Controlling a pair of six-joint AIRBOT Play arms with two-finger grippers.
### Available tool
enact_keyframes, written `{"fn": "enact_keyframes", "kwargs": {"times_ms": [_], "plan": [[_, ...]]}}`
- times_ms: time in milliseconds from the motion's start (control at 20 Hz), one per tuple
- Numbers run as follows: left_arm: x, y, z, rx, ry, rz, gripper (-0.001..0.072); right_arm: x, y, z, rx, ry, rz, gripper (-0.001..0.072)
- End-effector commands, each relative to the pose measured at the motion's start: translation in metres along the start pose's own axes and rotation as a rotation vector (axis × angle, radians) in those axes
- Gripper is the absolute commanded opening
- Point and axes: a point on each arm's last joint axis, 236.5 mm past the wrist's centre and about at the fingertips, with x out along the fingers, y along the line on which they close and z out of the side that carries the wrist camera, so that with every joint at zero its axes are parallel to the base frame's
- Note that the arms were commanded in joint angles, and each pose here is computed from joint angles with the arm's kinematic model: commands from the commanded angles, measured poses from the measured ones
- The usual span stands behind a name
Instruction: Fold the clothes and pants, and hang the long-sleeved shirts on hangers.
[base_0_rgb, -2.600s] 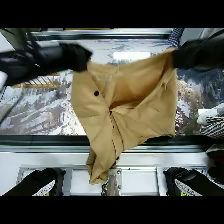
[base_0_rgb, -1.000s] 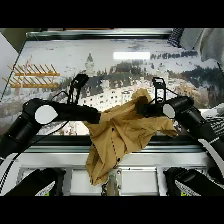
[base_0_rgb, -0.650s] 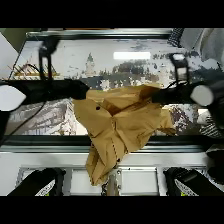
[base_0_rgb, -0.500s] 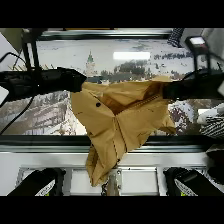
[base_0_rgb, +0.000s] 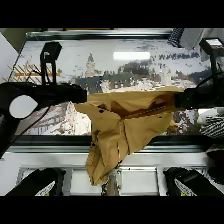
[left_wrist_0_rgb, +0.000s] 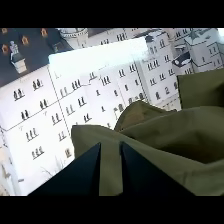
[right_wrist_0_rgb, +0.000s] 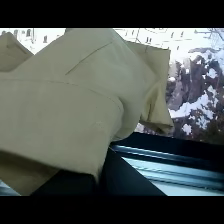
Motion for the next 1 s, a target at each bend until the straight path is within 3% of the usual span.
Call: {"fn": "enact_keyframes", "kwargs": {"times_ms": [0, 250, 300, 350, 400, 650, 950], "plan": [[0.019, -0.018, -0.005, -0.047, -0.034, -0.069, 0.003, 0.016, 0.006, -0.006, 0.009, 0.044, 0.016, 0.0021], [0.018, -0.021, -0.02, -0.041, 0.032, -0.077, 0.0032, 0.023, 0.009, -0.006, 0.021, 0.064, 0.026, 0.0022], [0.016, -0.027, -0.024, -0.021, 0.047, -0.1, 0.0171, 0.023, 0.01, -0.006, 0.021, 0.064, 0.027, 0.0022], [0.012, -0.037, -0.024, -0.026, 0.046, -0.144, 0.0484, 0.023, 0.01, -0.006, 0.021, 0.064, 0.027, 0.0023], [0.005, -0.047, -0.022, -0.042, 0.031, -0.191, 0.0648, 0.023, 0.01, -0.006, 0.021, 0.064, 0.027, 0.0023], [-0.063, -0.069, 0.019, -0.007, -0.135, -0.279, 0.0651, 0.023, 0.009, -0.007, 0.021, 0.068, 0.025, 0.0023], [-0.091, -0.019, 0.064, 0.108, -0.3, -0.044, 0.0651, 0.023, 0.009, -0.006, 0.021, 0.068, 0.025, 0.0023]]}}
